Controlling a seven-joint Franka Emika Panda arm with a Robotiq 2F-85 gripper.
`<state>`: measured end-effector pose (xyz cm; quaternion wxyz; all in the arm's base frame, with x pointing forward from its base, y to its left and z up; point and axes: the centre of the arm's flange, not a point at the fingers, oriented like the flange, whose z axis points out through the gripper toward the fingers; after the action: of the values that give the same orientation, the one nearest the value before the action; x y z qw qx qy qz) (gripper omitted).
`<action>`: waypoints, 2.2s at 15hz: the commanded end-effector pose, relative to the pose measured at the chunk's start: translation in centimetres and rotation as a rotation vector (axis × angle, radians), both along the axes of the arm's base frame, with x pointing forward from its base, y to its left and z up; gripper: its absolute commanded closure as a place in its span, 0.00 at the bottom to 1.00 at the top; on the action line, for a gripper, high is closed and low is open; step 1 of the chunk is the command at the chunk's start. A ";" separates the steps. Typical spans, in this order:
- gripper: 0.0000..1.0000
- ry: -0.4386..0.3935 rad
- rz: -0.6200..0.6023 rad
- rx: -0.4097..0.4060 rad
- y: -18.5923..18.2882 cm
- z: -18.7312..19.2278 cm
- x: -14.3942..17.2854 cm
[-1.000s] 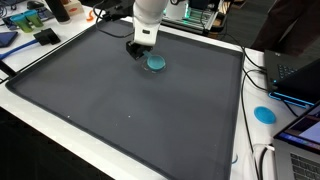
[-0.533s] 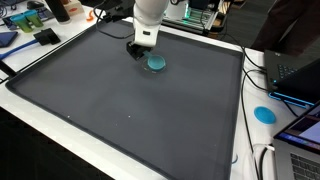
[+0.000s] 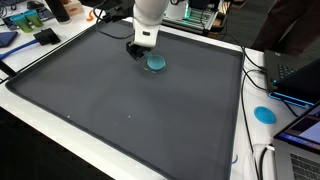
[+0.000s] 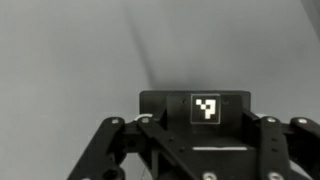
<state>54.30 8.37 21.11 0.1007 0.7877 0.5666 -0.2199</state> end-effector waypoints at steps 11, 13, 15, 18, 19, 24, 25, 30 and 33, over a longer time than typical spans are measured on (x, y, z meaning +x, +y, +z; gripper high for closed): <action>0.69 -0.021 0.002 0.037 -0.5 2.2 -1.2; 0.69 -0.037 0.003 0.066 -0.5 2.8 -1.3; 0.69 -0.056 0.004 0.103 -0.7 3.4 -1.3; 0.69 -0.082 0.010 0.152 -1.1 4.3 -1.5; 0.69 -0.092 0.011 0.165 -1.3 4.6 -1.5; 0.69 -0.157 0.020 0.250 -1.8 6.3 -2.2; 0.69 -0.171 0.016 0.262 -1.9 6.6 -2.4; 0.69 -0.225 -0.044 0.307 -1.6 8.0 -3.5; 0.69 -0.261 -0.089 0.326 -1.0 9.0 -4.4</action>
<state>52.18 7.04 28.88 0.0371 0.8264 0.5596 -0.0505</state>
